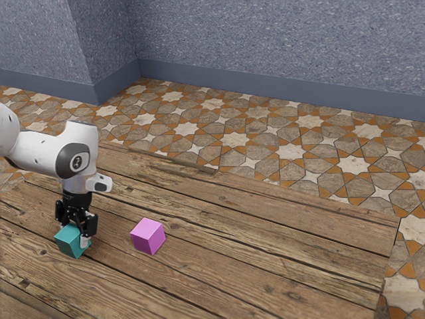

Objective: Pick up the blue block with one arm, and put the blue block on the pink block with one arm

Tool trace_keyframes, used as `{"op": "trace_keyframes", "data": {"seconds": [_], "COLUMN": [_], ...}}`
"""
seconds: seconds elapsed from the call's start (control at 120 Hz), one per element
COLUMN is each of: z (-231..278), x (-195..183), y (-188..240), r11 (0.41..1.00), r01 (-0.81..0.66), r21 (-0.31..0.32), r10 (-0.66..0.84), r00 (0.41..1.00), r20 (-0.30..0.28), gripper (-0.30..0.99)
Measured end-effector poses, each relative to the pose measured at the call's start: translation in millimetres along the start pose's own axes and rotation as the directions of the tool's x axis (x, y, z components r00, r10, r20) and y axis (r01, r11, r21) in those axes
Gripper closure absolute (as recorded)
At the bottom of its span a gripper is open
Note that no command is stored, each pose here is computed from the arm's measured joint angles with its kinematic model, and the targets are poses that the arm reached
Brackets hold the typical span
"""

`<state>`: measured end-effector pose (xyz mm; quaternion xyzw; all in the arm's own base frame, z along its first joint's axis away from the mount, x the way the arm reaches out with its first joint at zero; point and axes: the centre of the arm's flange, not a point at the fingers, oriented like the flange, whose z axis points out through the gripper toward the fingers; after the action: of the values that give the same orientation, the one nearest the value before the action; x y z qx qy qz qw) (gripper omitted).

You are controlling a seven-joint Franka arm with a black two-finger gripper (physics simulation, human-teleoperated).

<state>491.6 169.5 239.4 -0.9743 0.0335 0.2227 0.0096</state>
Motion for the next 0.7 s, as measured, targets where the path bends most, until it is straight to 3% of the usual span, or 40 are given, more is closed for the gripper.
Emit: {"op": "trace_keyframes", "data": {"seconds": [0.475,0.7], "z": [-2.0,-43.5], "x": [-0.7,-9.4], "y": [-0.7,-3.2], "r11": [1.000,0.999], "r01": [0.012,0.032], "r21": [0.003,0.025], "r10": [-0.012,-0.030], "r00": [1.000,0.997], "r20": [-0.004,-0.071], "gripper": [0.24,0.27]}}
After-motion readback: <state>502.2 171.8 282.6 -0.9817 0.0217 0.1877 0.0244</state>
